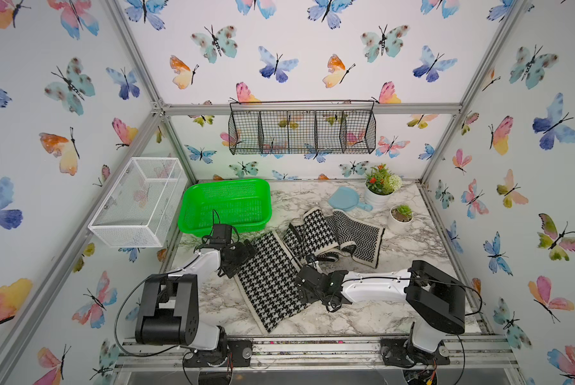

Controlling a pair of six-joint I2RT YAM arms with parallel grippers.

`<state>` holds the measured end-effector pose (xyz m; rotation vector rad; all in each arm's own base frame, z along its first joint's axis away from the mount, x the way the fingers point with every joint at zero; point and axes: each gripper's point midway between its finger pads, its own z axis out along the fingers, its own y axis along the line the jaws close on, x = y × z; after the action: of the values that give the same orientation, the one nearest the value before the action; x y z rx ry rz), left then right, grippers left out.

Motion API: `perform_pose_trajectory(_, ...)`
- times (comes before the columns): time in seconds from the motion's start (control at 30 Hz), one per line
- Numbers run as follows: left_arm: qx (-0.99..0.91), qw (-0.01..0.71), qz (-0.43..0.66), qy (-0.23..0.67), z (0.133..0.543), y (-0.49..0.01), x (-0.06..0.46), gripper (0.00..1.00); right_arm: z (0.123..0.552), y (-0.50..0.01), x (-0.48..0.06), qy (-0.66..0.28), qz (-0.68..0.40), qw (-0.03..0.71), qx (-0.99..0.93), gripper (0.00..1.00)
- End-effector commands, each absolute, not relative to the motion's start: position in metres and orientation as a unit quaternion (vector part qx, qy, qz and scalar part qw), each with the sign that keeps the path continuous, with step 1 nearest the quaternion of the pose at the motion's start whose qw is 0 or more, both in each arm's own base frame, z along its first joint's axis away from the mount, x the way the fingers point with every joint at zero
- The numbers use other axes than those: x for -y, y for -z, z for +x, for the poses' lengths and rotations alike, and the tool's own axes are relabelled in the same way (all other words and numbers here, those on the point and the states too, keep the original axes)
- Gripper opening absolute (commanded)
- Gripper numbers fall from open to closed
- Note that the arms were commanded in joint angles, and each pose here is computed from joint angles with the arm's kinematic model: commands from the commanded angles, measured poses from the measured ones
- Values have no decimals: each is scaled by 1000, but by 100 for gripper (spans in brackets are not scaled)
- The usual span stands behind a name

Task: Roll up the scarf and place it into the basket
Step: Adjust the scarf at the center of the board.

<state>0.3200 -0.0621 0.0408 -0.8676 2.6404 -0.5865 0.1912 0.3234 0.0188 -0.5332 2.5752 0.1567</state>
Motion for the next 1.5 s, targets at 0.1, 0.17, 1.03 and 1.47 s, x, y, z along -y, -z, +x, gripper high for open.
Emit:
perform_pose_trajectory(0.1, -925, 168, -308, 143, 348, -37, 40, 99, 175, -3, -336, -54, -229, 223, -946, 97)
perform_pose_trajectory(0.17, -923, 179, -300, 162, 345, -49, 46, 100, 180, -8, -334, -48, -227, 234, -944, 98)
perform_pose_trajectory(1.03, -915, 117, -270, 275, 207, -38, 112, 98, 177, -21, -348, -66, -274, 247, -927, 97)
perform_pose_trajectory(1.47, -924, 138, -311, 173, 270, -25, 47, 98, 152, -27, -379, -89, -310, 251, -913, 97)
